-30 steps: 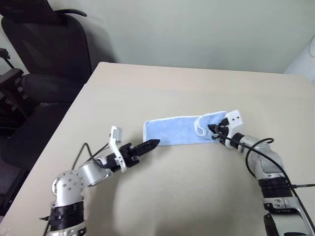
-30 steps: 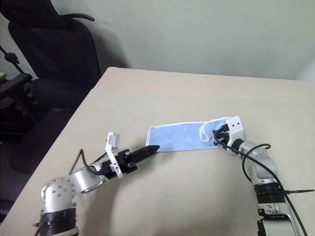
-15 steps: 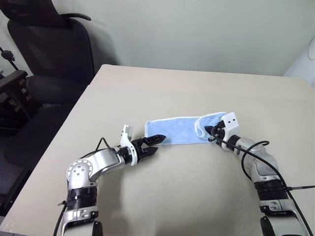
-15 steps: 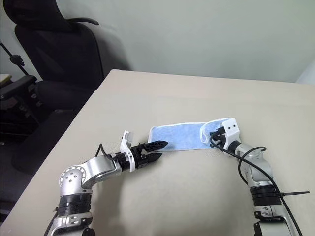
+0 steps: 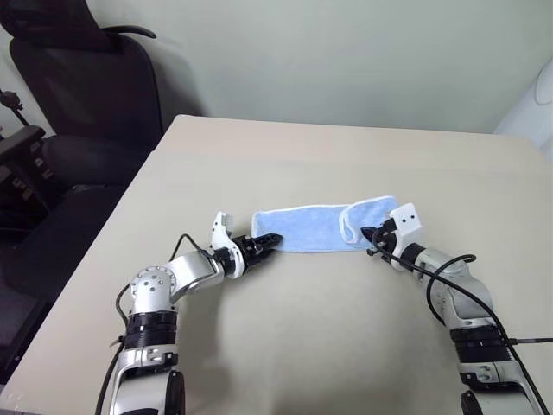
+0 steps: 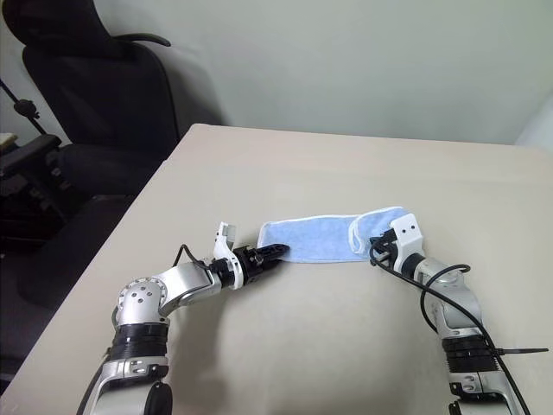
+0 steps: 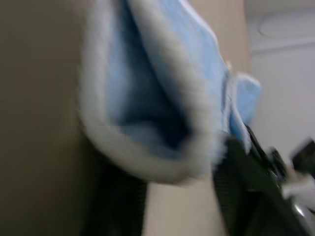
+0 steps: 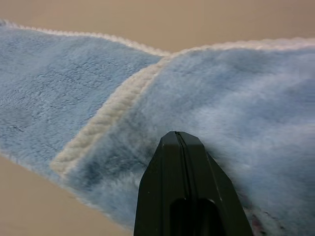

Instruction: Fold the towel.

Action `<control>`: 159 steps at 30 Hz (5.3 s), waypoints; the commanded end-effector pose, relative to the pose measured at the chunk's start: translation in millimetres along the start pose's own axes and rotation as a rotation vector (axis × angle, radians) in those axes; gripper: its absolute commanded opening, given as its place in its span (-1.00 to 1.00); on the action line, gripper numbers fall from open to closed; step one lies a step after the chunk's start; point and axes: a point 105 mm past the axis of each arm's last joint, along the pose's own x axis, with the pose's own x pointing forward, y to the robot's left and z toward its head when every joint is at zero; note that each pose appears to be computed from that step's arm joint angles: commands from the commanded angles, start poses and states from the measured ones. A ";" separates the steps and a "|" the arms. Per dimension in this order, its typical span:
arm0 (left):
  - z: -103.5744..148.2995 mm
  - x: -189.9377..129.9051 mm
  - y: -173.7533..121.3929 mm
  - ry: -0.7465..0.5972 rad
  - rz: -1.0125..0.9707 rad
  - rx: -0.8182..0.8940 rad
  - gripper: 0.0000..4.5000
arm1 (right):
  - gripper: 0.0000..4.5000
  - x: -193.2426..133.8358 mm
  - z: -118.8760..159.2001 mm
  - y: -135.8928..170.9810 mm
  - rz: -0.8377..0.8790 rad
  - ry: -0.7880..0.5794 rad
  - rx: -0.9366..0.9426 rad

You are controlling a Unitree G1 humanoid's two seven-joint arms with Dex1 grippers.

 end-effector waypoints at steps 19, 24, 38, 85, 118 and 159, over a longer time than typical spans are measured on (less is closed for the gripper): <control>-17.4 -35.3 -119.7 0.147 -0.457 0.704 -0.99 | -1.00 -43.2 62.1 -55.2 -0.154 -0.224 -0.010; -43.2 -15.0 -127.3 0.340 -0.480 1.025 -0.99 | -1.00 -47.1 72.9 -74.5 -0.237 -0.282 0.055; -100.2 116.3 -174.7 0.525 -0.519 1.353 -0.99 | -1.00 -83.1 74.1 -94.3 -0.460 -0.408 0.137; -12.2 97.0 -101.9 -0.037 -0.378 1.071 -1.00 | -0.73 -47.0 36.5 -21.5 -0.091 -0.129 -0.016; 41.9 5.5 -37.9 -0.244 -0.044 1.033 -1.00 | 0.15 -15.8 8.3 -24.2 0.003 0.042 0.331; 31.2 12.1 -38.6 -0.218 -0.053 1.033 -1.00 | -0.98 -82.4 33.6 -84.0 -0.257 -0.192 0.505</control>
